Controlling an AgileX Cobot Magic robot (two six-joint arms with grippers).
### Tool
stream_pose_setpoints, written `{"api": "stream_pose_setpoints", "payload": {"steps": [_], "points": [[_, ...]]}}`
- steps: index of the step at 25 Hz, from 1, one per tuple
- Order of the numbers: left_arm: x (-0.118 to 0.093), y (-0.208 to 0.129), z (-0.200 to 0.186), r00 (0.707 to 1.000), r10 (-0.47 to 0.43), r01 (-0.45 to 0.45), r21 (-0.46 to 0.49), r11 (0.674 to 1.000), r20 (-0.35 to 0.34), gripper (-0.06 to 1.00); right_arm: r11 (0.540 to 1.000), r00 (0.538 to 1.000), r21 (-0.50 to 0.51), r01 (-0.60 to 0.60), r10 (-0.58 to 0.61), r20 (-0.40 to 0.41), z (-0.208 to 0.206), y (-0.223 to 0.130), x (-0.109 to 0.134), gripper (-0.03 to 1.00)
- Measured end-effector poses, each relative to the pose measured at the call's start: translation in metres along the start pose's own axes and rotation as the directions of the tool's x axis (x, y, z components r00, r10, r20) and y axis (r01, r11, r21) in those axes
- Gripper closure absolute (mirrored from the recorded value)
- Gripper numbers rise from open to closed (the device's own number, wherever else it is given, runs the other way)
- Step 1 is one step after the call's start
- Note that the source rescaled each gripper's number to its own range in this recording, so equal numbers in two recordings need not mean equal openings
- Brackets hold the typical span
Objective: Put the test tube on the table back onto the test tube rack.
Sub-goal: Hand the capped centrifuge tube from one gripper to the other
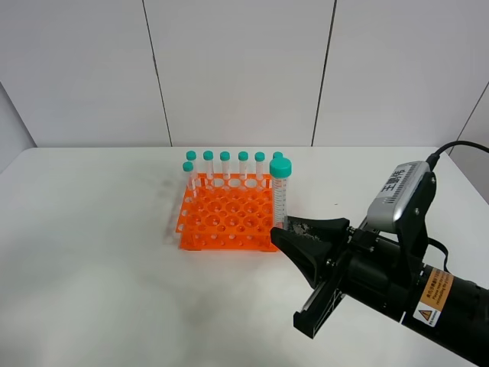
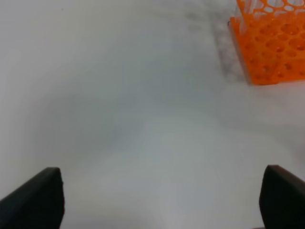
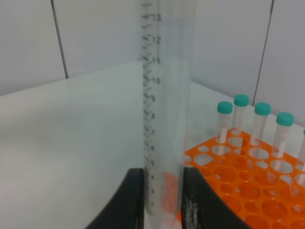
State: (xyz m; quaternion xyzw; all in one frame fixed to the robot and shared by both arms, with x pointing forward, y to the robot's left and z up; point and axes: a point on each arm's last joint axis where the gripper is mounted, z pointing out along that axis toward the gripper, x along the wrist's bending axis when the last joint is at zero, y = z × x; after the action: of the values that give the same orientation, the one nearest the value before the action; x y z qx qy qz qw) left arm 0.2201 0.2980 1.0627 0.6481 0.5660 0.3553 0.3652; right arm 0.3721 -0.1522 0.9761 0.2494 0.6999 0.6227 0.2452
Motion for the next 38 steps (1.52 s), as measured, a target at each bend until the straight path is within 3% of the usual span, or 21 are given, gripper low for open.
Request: {"api": "stream_pose_setpoints", "payload": {"steps": [5, 8, 11, 16, 17, 21, 26, 28, 32, 38], "points": [[-0.002, 0.005, 0.0, 0.997, 0.022, -0.02, -0.021, 1.0, 0.072, 0.08, 1.0, 1.0, 0.0, 0.0, 0.0, 0.0, 0.0, 0.0, 0.0, 0.94], [-0.002, 0.012, 0.008, 0.985, 0.059, -0.064, 0.025, 0.998, 0.165, 0.08, 1.0, 1.0, 0.0, 0.0, 0.0, 0.0, 0.0, 0.0, 0.0, 0.94], [-0.004, 0.019, 0.012, 0.962, 0.096, -0.1, 0.005, 0.995, 0.254, 0.08, 1.0, 1.0, 0.0, 0.0, 0.0, 0.0, 0.0, 0.0, 0.0, 0.94], [-0.017, 0.039, 0.023, 0.898, 0.16, -0.139, -0.079, 0.987, 0.41, 0.08, 1.0, 1.0, 0.0, -0.011, 0.011, 0.0, 0.0, 0.0, 0.0, 0.94], [-0.017, 0.039, 0.023, 0.898, 0.16, -0.139, -0.079, 0.987, 0.41, 0.08, 1.0, 1.0, 0.001, -0.014, 0.014, 0.0, 0.0, 0.0, 0.0, 0.94], [-0.04, 0.063, 0.043, 0.805, 0.186, -0.137, -0.128, 0.982, 0.564, 0.08, 1.0, 1.0, 0.001, -0.03, 0.03, 0.0, 0.0, 0.0, 0.0, 0.94], [-0.064, 0.083, 0.068, 0.679, 0.226, -0.134, -0.184, 0.974, 0.699, 0.08, 0.999, 0.999, 0.001, -0.033, 0.033, 0.0, 0.0, 0.0, 0.0, 0.94], [-0.072, 0.09, 0.077, 0.633, 0.21, -0.094, -0.195, 0.976, 0.746, 0.08, 0.999, 0.999, 0.003, -0.033, 0.033, 0.0, 0.0, 0.0, 0.0, 0.94], [-0.084, 0.102, 0.096, 0.574, 0.202, -0.028, -0.227, 0.973, 0.794, 0.1, 0.999, 0.999, 0.004, -0.033, 0.033, 0.0, 0.0, 0.0, 0.0, 0.94], [-0.095, 0.124, 0.118, 0.53, 0.232, 0.007, -0.278, 0.96, 0.815, 0.18, 0.999, 0.999, 0.004, -0.033, 0.033, 0.0, 0.0, 0.0, 0.0, 0.94]]}}
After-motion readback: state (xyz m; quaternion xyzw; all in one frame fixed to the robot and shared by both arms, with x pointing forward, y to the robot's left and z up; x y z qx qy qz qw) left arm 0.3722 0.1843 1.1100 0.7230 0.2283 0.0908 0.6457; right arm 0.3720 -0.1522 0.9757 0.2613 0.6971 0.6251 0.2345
